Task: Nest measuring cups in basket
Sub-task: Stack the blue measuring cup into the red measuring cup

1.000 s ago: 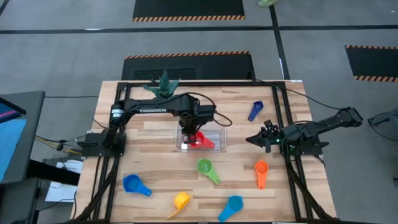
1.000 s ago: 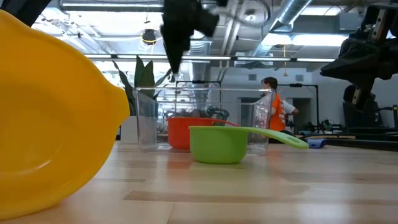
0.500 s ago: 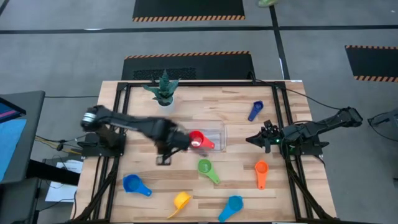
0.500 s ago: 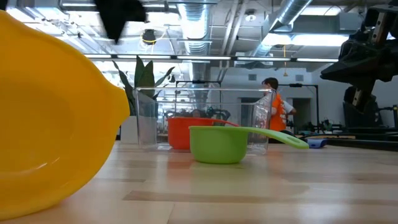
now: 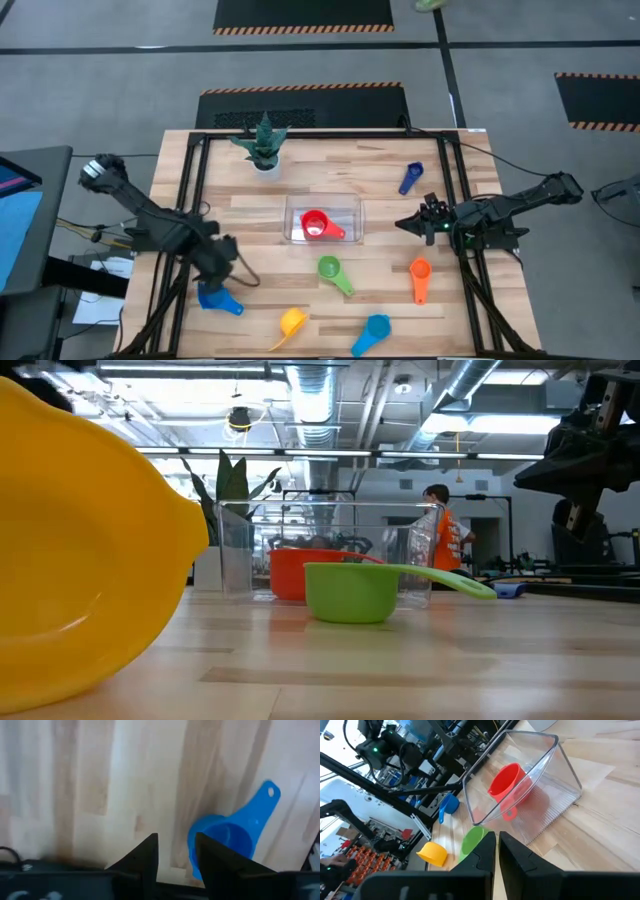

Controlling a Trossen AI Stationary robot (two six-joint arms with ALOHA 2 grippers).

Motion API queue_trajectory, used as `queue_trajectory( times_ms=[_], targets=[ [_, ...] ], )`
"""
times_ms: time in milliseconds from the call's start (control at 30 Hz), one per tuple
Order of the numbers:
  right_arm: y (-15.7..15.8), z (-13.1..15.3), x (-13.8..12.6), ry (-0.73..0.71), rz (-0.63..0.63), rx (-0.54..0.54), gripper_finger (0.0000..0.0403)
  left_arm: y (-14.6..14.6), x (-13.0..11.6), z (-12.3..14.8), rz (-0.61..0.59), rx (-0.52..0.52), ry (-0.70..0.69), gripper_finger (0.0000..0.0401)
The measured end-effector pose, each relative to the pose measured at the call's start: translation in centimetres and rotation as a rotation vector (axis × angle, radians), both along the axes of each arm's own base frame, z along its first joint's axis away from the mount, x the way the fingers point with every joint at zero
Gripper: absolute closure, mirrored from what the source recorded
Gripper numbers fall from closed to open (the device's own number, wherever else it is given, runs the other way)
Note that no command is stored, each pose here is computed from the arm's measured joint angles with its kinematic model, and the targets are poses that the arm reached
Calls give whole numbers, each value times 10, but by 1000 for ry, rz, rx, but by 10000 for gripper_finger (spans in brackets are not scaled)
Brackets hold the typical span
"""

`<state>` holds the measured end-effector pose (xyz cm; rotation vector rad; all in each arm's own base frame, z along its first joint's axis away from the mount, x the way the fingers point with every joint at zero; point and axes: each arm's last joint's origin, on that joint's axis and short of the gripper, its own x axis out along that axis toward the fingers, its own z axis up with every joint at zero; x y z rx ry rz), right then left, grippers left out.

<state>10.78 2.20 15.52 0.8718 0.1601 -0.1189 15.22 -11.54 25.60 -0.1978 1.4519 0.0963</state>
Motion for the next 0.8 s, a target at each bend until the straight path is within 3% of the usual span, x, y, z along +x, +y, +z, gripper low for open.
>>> queue_trajectory(
  times_ms=[267,433,800],
  targets=[
    [0,0,0,5,0,-1,356,-16,-27,-41,-41,-39,-41,285],
    [0,-1,0,7,1,-1,356,-18,-29,-52,34,-70,-51,285],
    [1,-1,0,10,8,-1,356,-37,-28,-71,-51,-7,-3,285]
  ],
)
